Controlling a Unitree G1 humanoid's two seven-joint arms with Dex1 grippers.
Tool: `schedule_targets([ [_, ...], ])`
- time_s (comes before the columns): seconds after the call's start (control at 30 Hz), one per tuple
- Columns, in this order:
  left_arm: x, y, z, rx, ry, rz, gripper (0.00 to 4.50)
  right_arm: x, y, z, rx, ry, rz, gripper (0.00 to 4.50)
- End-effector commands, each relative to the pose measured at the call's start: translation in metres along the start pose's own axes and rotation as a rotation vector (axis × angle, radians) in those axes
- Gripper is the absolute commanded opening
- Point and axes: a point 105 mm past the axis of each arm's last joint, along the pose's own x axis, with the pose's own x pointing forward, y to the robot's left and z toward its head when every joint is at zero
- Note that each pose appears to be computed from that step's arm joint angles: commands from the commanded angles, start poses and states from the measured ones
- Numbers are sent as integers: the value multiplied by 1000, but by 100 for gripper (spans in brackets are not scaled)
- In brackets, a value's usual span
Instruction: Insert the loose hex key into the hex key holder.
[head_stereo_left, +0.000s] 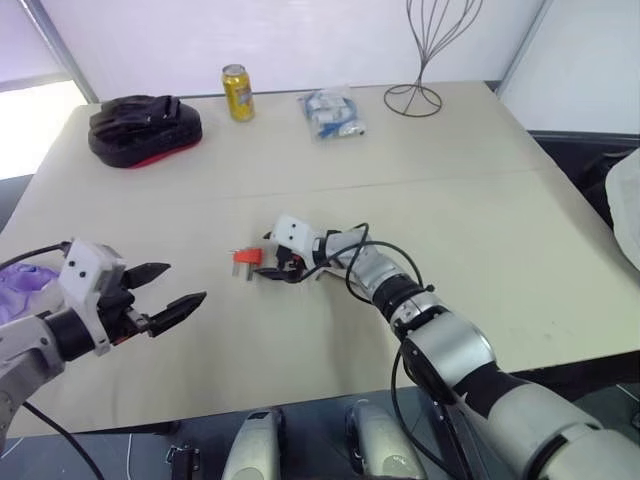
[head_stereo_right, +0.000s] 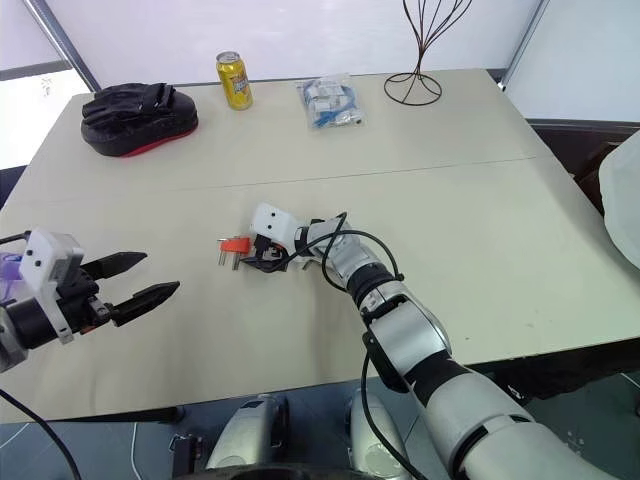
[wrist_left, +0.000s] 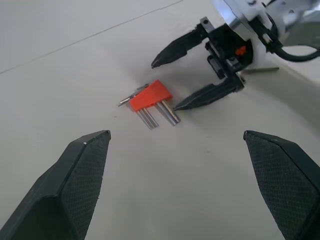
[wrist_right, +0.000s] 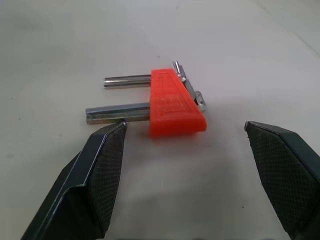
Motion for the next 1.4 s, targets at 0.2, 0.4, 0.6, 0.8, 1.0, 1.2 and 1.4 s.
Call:
schedule_targets([
  [0.2,1,-3,9,60,-35,13,446,5,6,-5,111,62,67,394],
  [0.4,1,-2,9,62,-41,27,446,9,7,1,111,69,79,394],
  [0.6,0,-3,8,65,-49,49,446,13,8,6,99,75,79,394],
  [0.8,-4,-3,8,65,-55,78,449,20,16,10,83,68,111,368],
  [1.0,-6,-4,6,60,-58,99,450,26,23,16,72,53,129,105],
  [1.2,-4,-5,5,53,-62,100,450,27,20,17,36,48,103,101],
  [1.4,5,-2,10,52,-75,61,450,5,-12,27,-275,-19,-84,101],
])
